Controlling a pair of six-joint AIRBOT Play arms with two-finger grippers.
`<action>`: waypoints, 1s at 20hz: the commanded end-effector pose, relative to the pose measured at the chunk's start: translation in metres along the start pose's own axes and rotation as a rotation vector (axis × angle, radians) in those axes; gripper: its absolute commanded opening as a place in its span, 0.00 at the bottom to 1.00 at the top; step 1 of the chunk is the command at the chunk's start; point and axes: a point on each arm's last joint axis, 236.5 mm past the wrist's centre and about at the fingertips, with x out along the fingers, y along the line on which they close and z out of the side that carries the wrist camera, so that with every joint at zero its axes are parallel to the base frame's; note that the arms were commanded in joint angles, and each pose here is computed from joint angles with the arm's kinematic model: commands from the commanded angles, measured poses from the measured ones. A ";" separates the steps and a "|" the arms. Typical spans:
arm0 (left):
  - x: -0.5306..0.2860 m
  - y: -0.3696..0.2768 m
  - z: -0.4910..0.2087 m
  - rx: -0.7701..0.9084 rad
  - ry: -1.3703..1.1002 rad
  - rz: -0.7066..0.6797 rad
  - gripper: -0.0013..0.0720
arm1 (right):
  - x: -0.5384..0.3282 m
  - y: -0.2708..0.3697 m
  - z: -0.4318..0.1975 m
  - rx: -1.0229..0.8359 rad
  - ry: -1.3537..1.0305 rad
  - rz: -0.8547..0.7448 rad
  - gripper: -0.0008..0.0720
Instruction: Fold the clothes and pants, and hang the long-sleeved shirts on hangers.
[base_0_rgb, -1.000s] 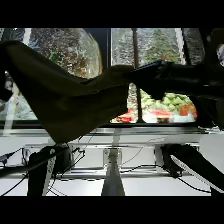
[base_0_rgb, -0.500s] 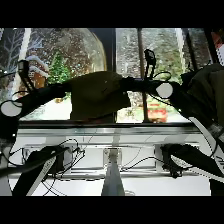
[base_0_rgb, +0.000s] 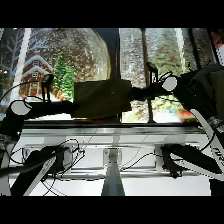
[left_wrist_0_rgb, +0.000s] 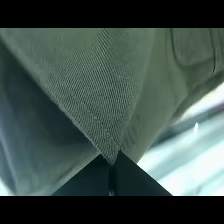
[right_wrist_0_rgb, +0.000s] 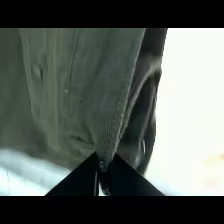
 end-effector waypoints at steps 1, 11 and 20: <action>-0.004 0.020 -0.043 -0.017 0.183 0.085 0.03 | -0.003 0.006 -0.063 -0.056 0.258 -0.003 0.08; -0.021 0.075 -0.031 -0.014 0.140 0.287 0.03 | -0.009 0.044 -0.090 -0.078 0.355 0.143 0.08; -0.018 0.082 -0.017 -0.009 0.066 0.309 0.94 | 0.021 -0.011 -0.079 -0.226 0.259 -0.093 0.97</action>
